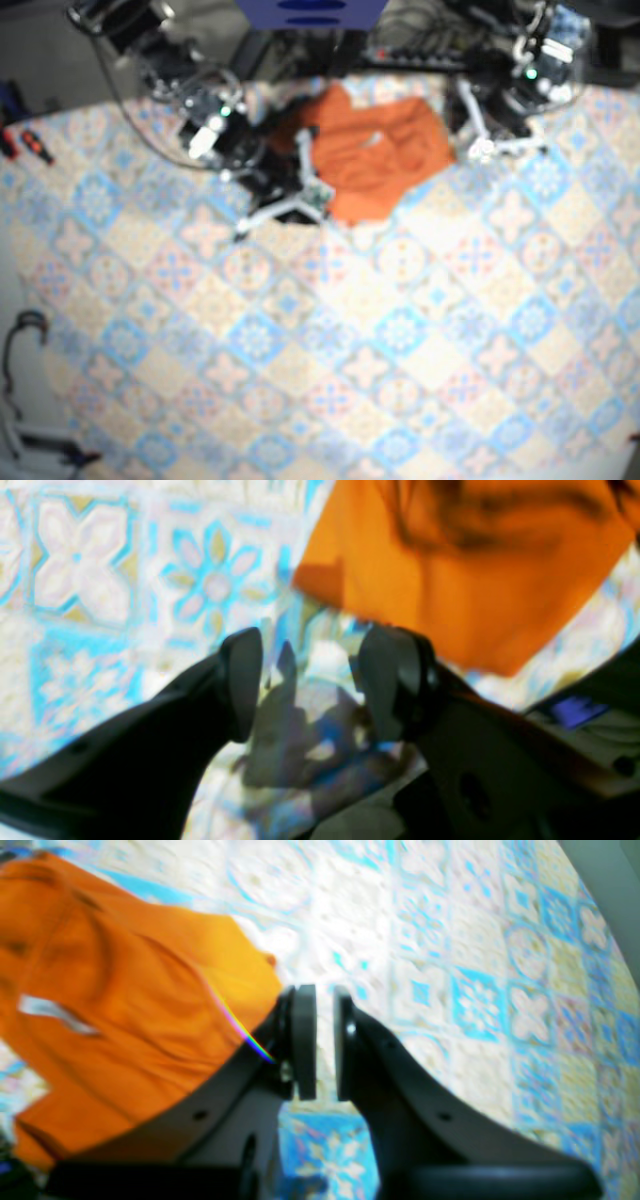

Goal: Fold the T-shirt properly
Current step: 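Lower both grippers onto opposite sides of the orange bundle and grasp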

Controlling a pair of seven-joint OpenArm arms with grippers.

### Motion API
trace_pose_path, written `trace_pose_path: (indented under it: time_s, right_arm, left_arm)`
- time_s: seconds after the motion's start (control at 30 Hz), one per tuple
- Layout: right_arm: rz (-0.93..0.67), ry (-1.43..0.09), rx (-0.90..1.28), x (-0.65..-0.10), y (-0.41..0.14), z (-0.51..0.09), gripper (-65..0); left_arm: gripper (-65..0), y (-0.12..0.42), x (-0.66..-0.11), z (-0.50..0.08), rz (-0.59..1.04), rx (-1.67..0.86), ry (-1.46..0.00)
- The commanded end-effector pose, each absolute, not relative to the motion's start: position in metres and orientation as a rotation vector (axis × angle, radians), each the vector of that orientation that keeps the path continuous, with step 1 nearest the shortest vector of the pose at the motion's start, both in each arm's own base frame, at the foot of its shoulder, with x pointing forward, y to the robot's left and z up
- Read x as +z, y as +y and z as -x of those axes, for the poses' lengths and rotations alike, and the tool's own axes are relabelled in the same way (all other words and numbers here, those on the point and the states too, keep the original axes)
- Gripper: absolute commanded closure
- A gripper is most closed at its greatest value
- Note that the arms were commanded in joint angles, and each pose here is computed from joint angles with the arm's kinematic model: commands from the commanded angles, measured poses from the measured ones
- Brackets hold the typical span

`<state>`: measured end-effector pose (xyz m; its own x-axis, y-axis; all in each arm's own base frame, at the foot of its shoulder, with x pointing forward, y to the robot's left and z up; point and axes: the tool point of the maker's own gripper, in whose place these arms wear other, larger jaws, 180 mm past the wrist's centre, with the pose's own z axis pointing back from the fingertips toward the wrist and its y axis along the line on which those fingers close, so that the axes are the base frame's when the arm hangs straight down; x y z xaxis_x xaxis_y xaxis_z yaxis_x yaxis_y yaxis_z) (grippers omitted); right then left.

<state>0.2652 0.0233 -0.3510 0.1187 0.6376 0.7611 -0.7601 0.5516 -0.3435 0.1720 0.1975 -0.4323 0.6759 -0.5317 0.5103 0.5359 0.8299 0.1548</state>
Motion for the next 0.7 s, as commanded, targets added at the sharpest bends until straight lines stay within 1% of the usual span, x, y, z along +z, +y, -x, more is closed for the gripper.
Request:
trace_pose_path:
  time_s: [0.0, 0.07, 0.13, 0.3, 0.37, 0.4, 0.6, 0.67]
  right_arm:
    - [-0.141, -1.076, 1.017, -0.34, 0.025, -0.273, -5.3]
    - [-0.14, -1.068, 1.017, -0.343, 0.024, -0.272, -5.3]
    - [-0.139, -1.058, 1.016, -0.346, 0.023, -0.272, -5.2]
    - [-0.137, -1.051, 1.016, -0.349, 0.022, -0.272, -5.2]
    - [-0.137, -1.051, 1.016, -0.349, 0.022, -0.272, -5.2]
    - [-0.137, -1.051, 1.016, -0.349, 0.022, -0.272, -5.2]
    - [-0.143, -1.041, 1.014, -0.352, 0.022, -0.269, -5.2]
    - [-0.144, -1.037, 1.014, -0.353, 0.022, -0.267, -5.2]
  left_arm:
    - [-33.6, 0.196, -0.42, -0.181, 0.003, -0.612, -0.619]
    - [-32.8, 0.198, -0.418, -0.178, -0.002, -0.627, -0.612]
    - [-28.5, 0.2, -0.419, -0.174, -0.003, -0.636, -0.603]
    - [-11.0, 0.195, -0.421, -0.174, 0.005, -0.626, -0.603]
    - [-2.9, 0.191, -0.427, -0.178, 0.009, -0.596, -0.607]
    - [0.0, 0.194, -0.432, -0.18, 0.006, -0.582, -0.595]
    - [0.0, 0.195, -0.476, -0.172, 0.031, -0.584, -0.485]
    - [0.0, 0.193, -0.48, -0.172, 0.036, -0.593, -0.476]
